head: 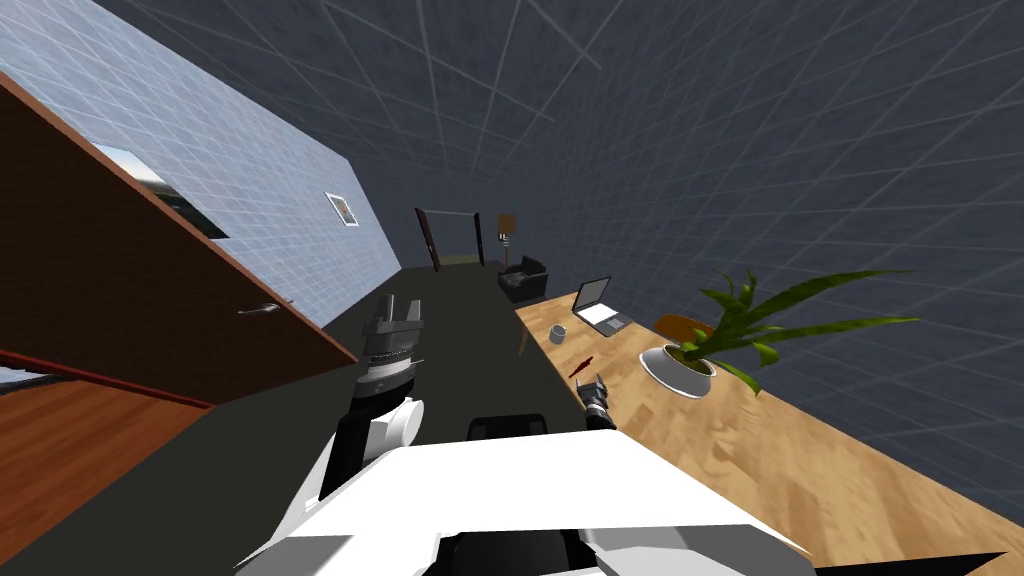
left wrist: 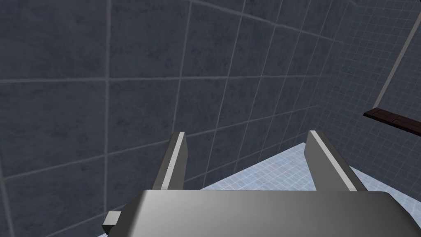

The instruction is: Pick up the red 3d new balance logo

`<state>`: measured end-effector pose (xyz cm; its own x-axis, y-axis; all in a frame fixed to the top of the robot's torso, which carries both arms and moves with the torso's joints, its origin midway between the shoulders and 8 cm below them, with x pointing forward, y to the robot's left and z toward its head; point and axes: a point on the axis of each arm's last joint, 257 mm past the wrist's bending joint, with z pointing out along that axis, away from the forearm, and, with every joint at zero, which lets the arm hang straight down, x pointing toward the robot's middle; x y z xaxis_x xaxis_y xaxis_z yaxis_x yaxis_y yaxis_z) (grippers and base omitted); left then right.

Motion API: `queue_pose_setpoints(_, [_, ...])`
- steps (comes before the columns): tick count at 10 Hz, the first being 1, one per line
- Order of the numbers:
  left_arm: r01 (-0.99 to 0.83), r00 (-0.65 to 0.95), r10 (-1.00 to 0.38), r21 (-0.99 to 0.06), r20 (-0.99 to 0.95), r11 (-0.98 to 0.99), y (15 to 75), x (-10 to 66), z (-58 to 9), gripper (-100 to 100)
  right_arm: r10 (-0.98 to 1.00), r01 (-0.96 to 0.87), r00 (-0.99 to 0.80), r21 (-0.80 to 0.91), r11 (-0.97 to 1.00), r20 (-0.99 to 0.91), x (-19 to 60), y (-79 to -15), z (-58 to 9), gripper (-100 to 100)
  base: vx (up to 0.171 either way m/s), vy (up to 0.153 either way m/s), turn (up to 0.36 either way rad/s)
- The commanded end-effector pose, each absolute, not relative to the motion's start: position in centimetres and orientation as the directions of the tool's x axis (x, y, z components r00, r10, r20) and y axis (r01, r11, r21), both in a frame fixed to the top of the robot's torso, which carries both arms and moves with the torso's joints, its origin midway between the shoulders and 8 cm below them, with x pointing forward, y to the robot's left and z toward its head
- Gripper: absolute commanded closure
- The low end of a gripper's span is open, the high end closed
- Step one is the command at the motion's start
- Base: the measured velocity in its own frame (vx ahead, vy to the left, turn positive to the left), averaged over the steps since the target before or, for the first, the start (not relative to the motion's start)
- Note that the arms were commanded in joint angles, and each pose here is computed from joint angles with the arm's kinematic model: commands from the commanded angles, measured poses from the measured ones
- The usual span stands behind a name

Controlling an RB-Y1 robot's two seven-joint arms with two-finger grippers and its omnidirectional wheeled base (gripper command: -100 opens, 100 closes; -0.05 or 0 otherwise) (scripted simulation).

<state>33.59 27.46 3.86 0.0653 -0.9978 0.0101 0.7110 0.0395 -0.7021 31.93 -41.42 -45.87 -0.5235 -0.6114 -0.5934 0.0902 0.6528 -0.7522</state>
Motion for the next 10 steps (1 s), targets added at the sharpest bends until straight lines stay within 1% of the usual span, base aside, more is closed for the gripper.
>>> queue_pose_setpoints(1, [0.711,0.065,-0.998,-0.702,0.010,0.039,27.5,33.6,3.9,0,-0.636,0.080,-0.513,-0.769,0.634,-0.577,31.9,-41.3,-45.7,-100,-0.016,-0.020,-0.040])
queue_pose_setpoints(4, [0.711,0.065,-0.998,-0.702,0.010,0.039,27.5,33.6,3.9,0,-0.741,0.037,-0.504,-0.868,0.495,-0.444,30.2,-43.8,-45.4,-100,-0.028,-0.040,0.260])
queue_pose_setpoints(5, [0.711,0.065,-0.998,-0.702,0.010,0.039,27.5,33.6,3.9,0,-0.759,0.026,-0.489,-0.877,0.480,-0.430,30.4,-43.4,-45.3,-100,-0.027,-0.045,0.110])
queue_pose_setpoints(6, [0.711,0.065,-0.998,-0.702,0.010,0.040,27.5,33.6,3.9,0,-0.764,0.023,-0.483,-0.879,0.476,-0.427,30.4,-43.3,-45.2,-100,-0.009,-0.019,-0.057])
queue_pose_setpoints(7, [0.711,0.065,-0.998,-0.702,0.010,0.040,27.5,33.6,3.9,0,-0.800,0.004,-0.478,-0.912,0.410,-0.362,29.5,-44.4,-45.1,-100,-0.016,-0.026,0.261])
queue_pose_setpoints(10, [0.711,0.065,-0.998,-0.702,0.010,0.039,27.5,33.6,3.9,0,-0.855,-0.031,-0.440,-0.946,0.321,-0.276,28.9,-44.8,-44.8,-100,-0.021,-0.044,0.183])
